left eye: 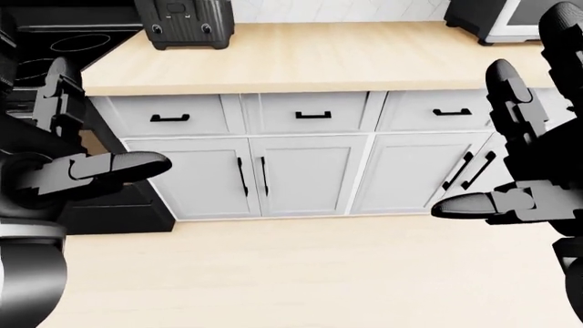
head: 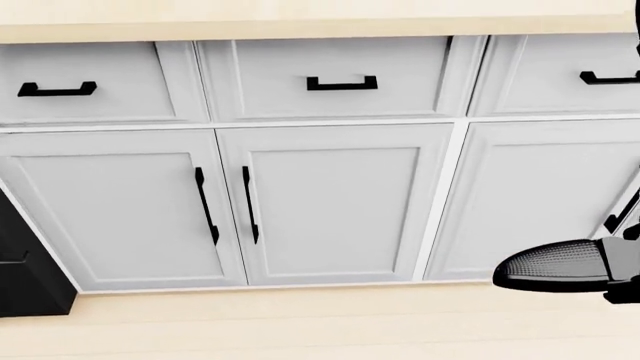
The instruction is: Navigate to the microwave.
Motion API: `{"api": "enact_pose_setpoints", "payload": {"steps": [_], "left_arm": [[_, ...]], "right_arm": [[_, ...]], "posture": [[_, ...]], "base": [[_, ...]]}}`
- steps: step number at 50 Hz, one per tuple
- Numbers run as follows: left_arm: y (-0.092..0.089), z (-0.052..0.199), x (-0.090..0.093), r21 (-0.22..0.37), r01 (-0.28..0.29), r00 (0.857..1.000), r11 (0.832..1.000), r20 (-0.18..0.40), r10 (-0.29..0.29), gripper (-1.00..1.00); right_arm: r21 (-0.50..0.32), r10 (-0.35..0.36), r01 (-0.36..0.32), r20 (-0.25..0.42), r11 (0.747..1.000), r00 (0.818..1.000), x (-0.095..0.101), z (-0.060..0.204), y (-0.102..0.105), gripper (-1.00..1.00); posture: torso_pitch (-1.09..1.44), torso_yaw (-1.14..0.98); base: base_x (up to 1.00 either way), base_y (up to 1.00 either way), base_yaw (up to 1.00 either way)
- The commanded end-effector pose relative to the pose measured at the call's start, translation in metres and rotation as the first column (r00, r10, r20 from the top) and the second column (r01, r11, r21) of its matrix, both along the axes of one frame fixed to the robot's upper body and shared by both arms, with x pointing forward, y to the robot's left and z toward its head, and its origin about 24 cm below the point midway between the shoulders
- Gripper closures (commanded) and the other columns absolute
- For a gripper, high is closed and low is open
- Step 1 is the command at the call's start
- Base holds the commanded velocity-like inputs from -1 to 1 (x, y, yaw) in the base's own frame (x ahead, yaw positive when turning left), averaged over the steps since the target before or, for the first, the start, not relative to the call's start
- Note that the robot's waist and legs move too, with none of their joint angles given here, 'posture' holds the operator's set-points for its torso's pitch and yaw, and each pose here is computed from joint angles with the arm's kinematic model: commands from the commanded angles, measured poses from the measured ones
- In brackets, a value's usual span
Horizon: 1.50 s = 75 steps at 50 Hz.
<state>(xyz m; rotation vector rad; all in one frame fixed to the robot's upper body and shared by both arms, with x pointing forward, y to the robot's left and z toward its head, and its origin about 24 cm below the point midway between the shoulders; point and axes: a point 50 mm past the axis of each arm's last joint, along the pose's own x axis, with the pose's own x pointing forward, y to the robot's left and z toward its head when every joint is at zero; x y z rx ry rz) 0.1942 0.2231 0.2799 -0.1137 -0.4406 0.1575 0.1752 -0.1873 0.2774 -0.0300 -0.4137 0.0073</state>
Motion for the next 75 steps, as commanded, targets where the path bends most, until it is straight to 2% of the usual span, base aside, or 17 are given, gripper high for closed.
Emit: {"api": "enact_pose_setpoints", "payload": {"steps": [1,75], "left_arm": [[0.003,0.007,-0.003,0.0,-0.024,0.999,1.0,0.043,0.024,-1.0],[0.003,0.003,0.0,0.001,-0.023,0.999,1.0,0.032,0.023,-1.0]], "right_arm": [[0.002,-0.004,0.003,0.053,1.0,0.999,-0.004,0.007,-0.001,-1.0],[-0.008,-0.016,0.016,0.018,1.0,1.0,0.0,-0.003,-0.003,-1.0]], "posture": [[0.0,0.0],[0.0,0.0]], "base": [[0.0,0.28,0.0],[0.0,0.28,0.0]]}}
